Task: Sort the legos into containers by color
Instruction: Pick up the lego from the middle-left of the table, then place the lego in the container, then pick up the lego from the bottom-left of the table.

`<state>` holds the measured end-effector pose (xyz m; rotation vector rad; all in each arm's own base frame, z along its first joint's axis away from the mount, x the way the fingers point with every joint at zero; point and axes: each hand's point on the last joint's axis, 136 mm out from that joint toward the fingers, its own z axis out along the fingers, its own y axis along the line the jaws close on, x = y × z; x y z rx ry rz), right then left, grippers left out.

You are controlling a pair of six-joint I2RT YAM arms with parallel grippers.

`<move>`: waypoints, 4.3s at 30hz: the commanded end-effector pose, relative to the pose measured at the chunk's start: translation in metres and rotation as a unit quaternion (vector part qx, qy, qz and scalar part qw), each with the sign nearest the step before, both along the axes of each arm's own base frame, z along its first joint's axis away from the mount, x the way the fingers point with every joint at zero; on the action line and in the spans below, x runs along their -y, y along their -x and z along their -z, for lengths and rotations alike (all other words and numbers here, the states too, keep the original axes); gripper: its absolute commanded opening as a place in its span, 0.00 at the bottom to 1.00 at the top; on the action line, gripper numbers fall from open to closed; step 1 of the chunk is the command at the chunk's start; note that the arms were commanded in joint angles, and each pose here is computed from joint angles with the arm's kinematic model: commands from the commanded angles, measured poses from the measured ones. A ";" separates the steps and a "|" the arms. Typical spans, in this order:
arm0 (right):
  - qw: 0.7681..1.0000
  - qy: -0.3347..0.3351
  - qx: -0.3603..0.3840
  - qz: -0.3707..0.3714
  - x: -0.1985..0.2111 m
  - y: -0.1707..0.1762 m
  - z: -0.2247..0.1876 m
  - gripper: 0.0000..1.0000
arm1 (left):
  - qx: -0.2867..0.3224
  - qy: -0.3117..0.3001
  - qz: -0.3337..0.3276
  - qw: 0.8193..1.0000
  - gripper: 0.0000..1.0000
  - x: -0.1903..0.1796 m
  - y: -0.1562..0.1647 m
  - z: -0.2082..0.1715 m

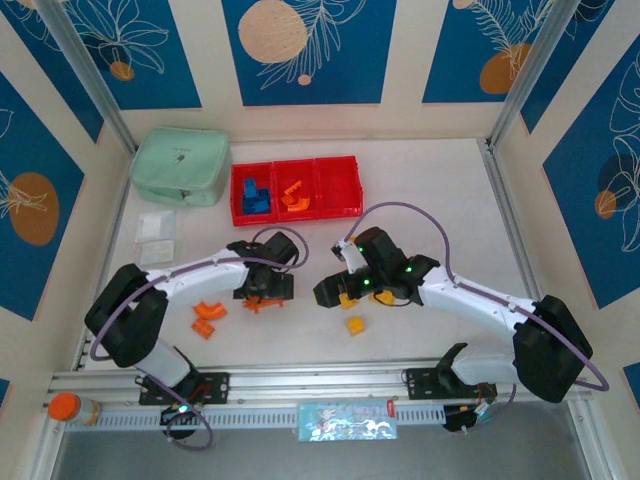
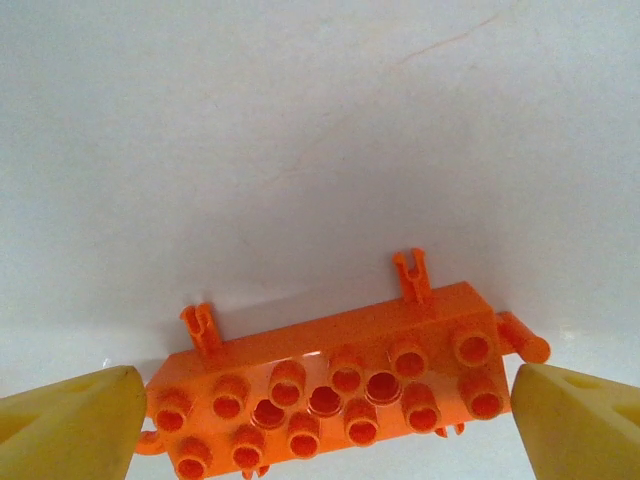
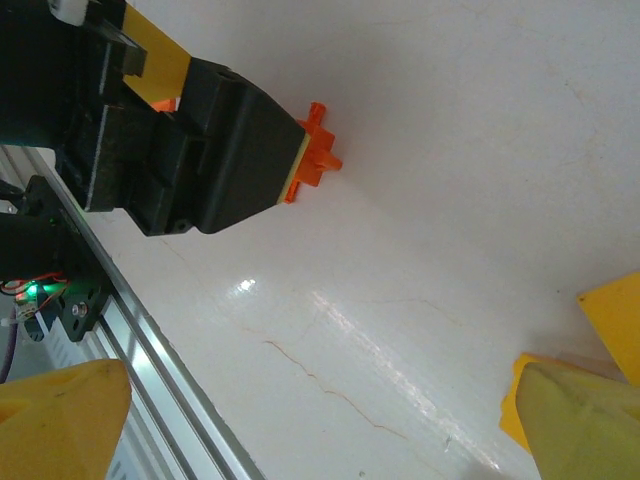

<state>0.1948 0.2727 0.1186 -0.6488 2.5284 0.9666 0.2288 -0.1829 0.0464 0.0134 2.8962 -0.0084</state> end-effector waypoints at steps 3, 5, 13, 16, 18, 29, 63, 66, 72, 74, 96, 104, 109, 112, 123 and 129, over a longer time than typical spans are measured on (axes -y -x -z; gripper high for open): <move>1.000 -0.006 0.008 -0.001 0.000 -0.002 -0.008 0.99 | 0.009 -0.003 -0.007 1.000 0.93 -0.004 0.001 -0.003; 1.000 -0.006 0.008 -0.001 0.001 -0.002 -0.009 0.99 | 0.005 -0.002 -0.002 1.000 0.94 -0.003 0.002 -0.003; 1.000 -0.004 0.006 -0.002 0.003 0.000 -0.011 0.99 | 0.008 0.011 0.101 0.995 0.96 0.009 0.003 -0.013; 1.000 -0.003 0.009 0.001 0.005 0.002 -0.013 0.99 | 0.004 0.023 0.165 0.986 0.98 0.014 0.011 -0.019; 1.000 -0.004 0.011 0.004 0.008 0.002 -0.015 0.99 | 0.009 0.045 0.204 0.978 0.99 0.022 0.015 -0.018; 1.000 -0.006 0.012 0.019 0.019 0.009 -0.024 0.99 | -0.023 0.040 0.264 0.963 0.99 0.029 0.012 0.009; 1.000 -0.012 0.005 0.020 0.019 0.001 -0.019 0.99 | -0.063 0.014 0.228 0.972 0.31 0.025 0.051 0.023; 0.999 -0.022 0.008 0.025 0.021 -0.005 -0.027 0.99 | -0.040 0.017 0.223 0.974 0.31 0.027 0.042 0.003; 0.997 -0.051 0.014 0.056 0.030 -0.029 -0.048 0.99 | 0.050 0.033 0.190 0.980 0.32 0.042 -0.015 -0.071; 0.995 -0.052 0.011 0.080 0.038 -0.043 -0.050 0.99 | 0.082 0.038 0.168 0.982 0.32 0.046 -0.044 -0.093; 0.990 -0.070 0.035 0.121 0.043 -0.107 -0.067 0.99 | 0.169 0.052 0.012 0.984 0.41 0.060 -0.298 -0.094; 0.990 -0.068 0.039 0.115 0.044 -0.105 -0.075 0.99 | 0.184 0.072 0.015 0.980 0.63 0.060 -0.300 -0.120; 0.992 -0.063 0.038 0.099 0.040 -0.097 -0.076 0.99 | 0.178 0.107 0.038 0.977 0.64 0.062 -0.269 -0.146; 0.995 -0.054 0.036 0.080 0.035 -0.086 -0.071 0.99 | 0.185 0.124 0.047 0.974 0.64 0.054 -0.240 -0.162; 0.997 -0.060 0.041 -0.002 -0.001 -0.031 -0.046 0.99 | 0.146 0.129 0.004 0.981 0.67 -0.010 -0.112 -0.136; 0.997 -0.072 0.025 -0.028 -0.024 -0.005 -0.031 0.99 | 0.118 0.072 -0.083 0.987 0.73 -0.069 -0.048 -0.100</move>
